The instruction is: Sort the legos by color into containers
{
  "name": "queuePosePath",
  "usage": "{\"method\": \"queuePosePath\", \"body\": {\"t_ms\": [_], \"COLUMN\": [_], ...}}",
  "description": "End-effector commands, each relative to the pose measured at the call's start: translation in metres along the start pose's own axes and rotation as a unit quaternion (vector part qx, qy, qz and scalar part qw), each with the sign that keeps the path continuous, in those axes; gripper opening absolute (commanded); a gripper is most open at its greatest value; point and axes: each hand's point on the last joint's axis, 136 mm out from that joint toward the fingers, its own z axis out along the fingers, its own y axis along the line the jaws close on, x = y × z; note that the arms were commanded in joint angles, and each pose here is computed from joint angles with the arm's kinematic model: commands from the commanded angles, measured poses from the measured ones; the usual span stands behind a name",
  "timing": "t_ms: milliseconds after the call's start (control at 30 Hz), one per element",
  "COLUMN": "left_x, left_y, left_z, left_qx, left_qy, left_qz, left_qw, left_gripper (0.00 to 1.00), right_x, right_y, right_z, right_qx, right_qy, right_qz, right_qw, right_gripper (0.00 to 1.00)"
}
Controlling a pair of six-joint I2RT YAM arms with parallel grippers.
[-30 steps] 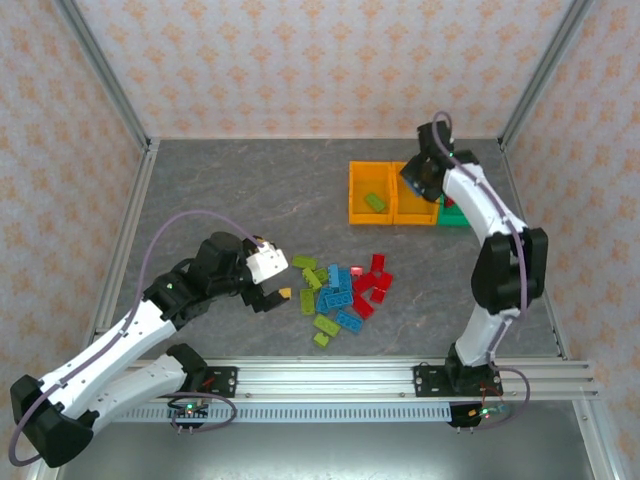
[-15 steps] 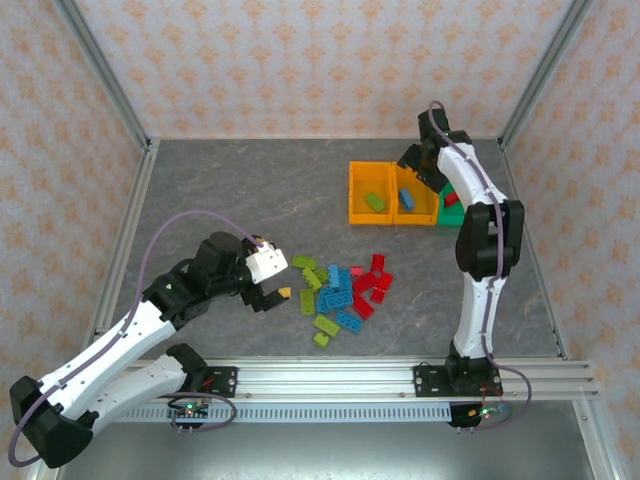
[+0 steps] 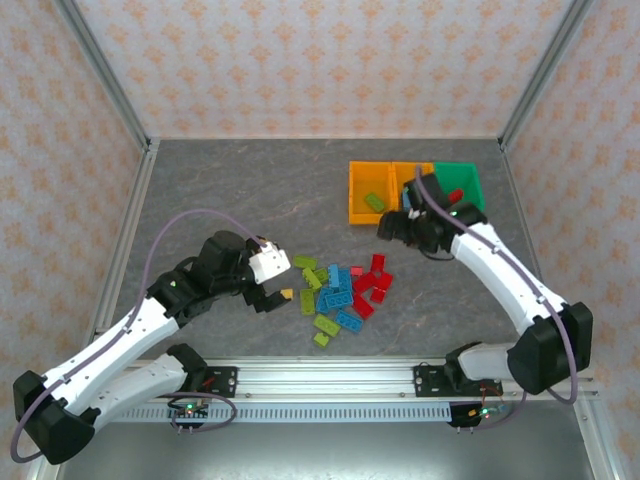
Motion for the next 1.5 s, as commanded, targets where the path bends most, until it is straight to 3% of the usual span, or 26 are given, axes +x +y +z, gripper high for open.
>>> {"method": "queuePosePath", "body": {"t_ms": [0, 367, 533, 667, 867, 1000, 1167, 1333, 1467], "left_x": [-0.003, 0.002, 0.002, 0.002, 0.000, -0.001, -0.001, 0.001, 0.003], "left_y": [-0.003, -0.001, -0.001, -0.003, -0.004, -0.001, 0.004, 0.010, 0.015], "left_z": [0.003, 0.004, 0.004, 0.002, 0.002, 0.002, 0.001, -0.002, -0.006], "left_qx": [0.014, 0.007, 0.007, 0.011, 0.013, 0.005, -0.007, -0.024, -0.043], "left_qy": [-0.010, 0.003, 0.003, -0.001, -0.004, -0.005, -0.003, 0.006, 0.008], "left_qz": [0.009, 0.008, 0.008, 0.010, 0.011, 0.011, 0.012, 0.017, 0.019], "left_qw": [1.000, 1.000, 1.000, 1.000, 1.000, 1.000, 1.000, 1.000, 0.999], "left_gripper": [1.00, 1.00, 1.00, 1.00, 1.00, 1.00, 1.00, 1.00, 1.00], "right_x": [0.030, 0.034, 0.031, 0.027, 0.008, -0.030, -0.102, -0.169, -0.199], "right_y": [-0.002, 0.013, 0.003, -0.001, -0.014, -0.040, -0.102, -0.150, -0.173], "right_z": [0.032, 0.098, 0.118, 0.112, 0.072, 0.028, -0.010, 0.019, 0.057], "right_qx": [0.022, 0.029, 0.068, 0.077, 0.093, 0.104, 0.107, 0.130, 0.145], "right_qy": [0.048, 0.087, 0.089, 0.070, -0.004, -0.086, -0.167, -0.133, -0.098], "right_qz": [-0.019, -0.018, -0.012, -0.004, 0.015, 0.065, 0.164, 0.205, 0.229], "right_qw": [0.998, 0.996, 0.994, 0.995, 0.996, 0.989, 0.966, 0.961, 0.957], "right_gripper": [0.83, 0.71, 0.52, 0.33, 0.25, 0.24, 0.24, 0.25, 0.28]}}
